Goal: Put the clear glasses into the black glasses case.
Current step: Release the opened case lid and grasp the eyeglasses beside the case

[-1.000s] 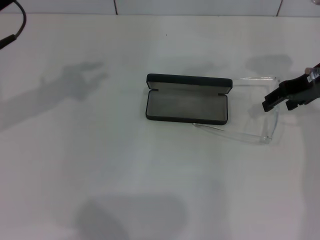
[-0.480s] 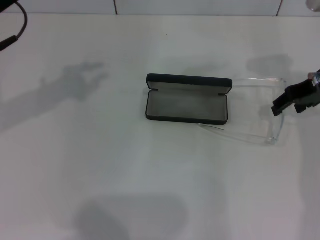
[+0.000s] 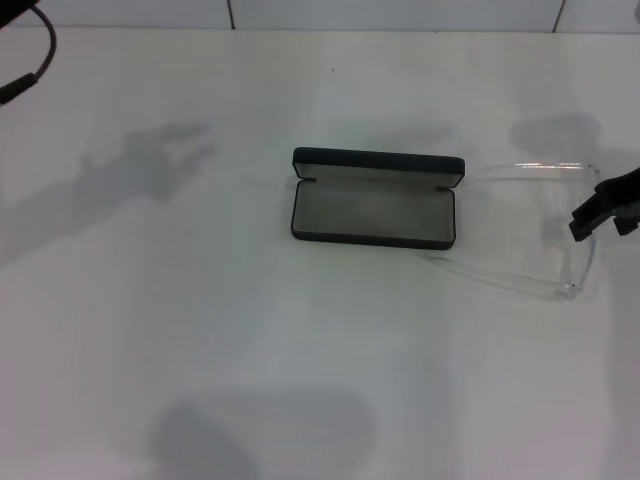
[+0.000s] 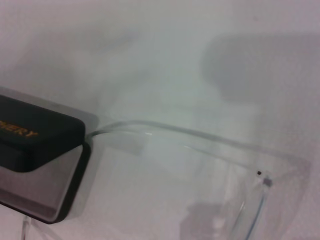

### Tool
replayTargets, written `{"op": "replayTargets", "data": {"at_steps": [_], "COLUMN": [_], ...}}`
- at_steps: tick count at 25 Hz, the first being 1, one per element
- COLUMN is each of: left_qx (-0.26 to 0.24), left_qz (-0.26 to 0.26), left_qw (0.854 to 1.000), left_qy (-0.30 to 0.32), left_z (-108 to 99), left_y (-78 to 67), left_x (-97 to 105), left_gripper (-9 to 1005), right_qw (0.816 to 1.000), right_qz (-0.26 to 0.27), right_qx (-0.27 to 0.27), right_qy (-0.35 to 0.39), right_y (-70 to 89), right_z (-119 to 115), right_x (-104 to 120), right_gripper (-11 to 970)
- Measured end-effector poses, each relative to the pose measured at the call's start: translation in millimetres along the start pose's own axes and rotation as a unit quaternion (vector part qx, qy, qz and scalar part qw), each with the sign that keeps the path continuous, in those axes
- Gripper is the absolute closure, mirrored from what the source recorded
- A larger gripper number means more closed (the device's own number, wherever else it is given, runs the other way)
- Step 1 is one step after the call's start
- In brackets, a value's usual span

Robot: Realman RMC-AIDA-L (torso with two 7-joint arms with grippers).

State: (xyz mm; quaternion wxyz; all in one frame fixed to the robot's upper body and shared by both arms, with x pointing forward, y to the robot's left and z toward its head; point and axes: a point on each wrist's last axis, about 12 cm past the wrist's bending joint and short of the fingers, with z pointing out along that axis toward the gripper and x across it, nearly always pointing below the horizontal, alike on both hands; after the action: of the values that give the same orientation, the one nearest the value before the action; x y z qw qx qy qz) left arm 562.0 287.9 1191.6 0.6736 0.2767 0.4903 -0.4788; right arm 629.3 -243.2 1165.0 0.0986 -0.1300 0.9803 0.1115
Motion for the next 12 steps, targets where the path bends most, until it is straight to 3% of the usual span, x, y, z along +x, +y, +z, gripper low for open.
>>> {"op": "replayTargets", "data": {"at_steps": [12], "left_qx": [-0.002], "left_qz": [-0.001], "left_qw": [1.0], "left_qy": [-0.001], "left_z": [1.0], "left_y": [1.1], "left_x": [0.6], "left_gripper": [709], "right_qw": [1.0], "right_qz": [-0.017], "right_qx": [-0.003], "right_qy": [0.0], "right_y": [0.2], "right_z": [0.4], "right_x": [0.9], "right_gripper": [529]}}
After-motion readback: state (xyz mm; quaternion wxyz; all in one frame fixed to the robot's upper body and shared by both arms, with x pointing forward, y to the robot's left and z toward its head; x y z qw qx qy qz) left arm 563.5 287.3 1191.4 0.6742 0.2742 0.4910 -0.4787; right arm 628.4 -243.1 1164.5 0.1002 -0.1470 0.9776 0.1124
